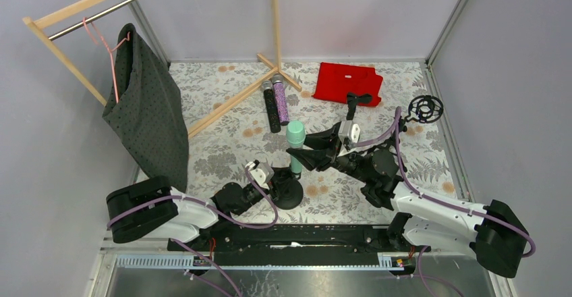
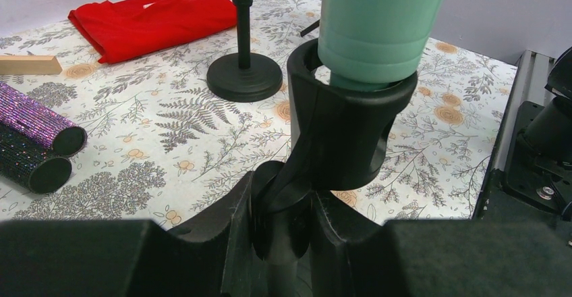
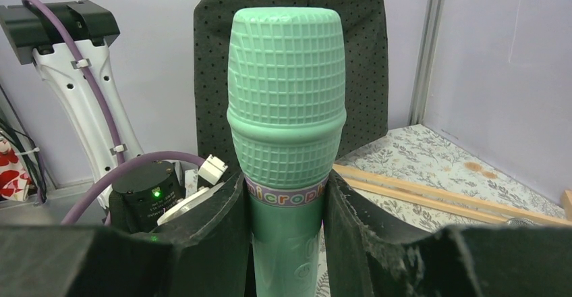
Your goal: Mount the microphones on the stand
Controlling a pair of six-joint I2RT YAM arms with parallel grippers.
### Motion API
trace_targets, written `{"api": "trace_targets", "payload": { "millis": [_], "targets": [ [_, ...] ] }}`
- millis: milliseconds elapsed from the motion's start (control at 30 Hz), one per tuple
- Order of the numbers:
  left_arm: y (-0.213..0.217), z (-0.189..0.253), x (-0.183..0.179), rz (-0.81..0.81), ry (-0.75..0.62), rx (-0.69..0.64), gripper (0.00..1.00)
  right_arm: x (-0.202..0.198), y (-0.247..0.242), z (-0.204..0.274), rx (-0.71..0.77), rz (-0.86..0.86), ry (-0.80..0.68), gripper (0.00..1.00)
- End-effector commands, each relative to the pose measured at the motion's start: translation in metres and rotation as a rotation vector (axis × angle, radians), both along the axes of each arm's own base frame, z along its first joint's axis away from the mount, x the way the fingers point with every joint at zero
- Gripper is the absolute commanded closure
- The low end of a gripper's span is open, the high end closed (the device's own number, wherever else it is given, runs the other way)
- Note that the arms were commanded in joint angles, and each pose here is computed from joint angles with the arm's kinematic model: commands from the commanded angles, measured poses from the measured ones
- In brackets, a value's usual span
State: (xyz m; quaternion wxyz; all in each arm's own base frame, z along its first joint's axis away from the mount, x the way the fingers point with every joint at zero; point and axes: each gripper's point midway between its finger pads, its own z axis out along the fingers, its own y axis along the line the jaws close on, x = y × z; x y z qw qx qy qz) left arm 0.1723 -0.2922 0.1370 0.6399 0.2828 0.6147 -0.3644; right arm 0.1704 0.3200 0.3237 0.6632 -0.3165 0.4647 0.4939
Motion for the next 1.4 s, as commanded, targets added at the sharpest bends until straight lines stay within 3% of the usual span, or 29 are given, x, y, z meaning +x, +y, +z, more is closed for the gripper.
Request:
{"api": "trace_targets", "payload": {
  "millis": [0,200,500,867,1067,1367],
  "targets": [
    [0.005,-0.019,0.001,0.026,0.045,0.044,1.0,0.005,0.009,-0.043,-0.131,0.006,0.095,1.0],
    [-0.005,-0.028,0.0,-0.013,0.055,0.109,1.0,0.011,0.014,-0.048,-0.146,0.002,0.116,1.0],
    [0.013,-0.014,0.007,0.078,0.05,0.001,1.0,0.007,0.02,-0.054,-0.143,0.039,0.142,1.0],
    [0.005,-0.018,0.004,0.036,0.059,0.023,1.0,0.001,0.006,-0.076,-0.158,0.021,0.193,1.0],
    [0.018,-0.01,0.007,0.084,0.048,-0.05,1.0,-0.002,0.002,-0.093,-0.198,0.015,0.224,1.0],
    [0.011,-0.013,0.005,0.053,0.045,-0.031,1.0,0.001,0.008,-0.107,-0.285,0.021,0.251,1.0]
  ]
}}
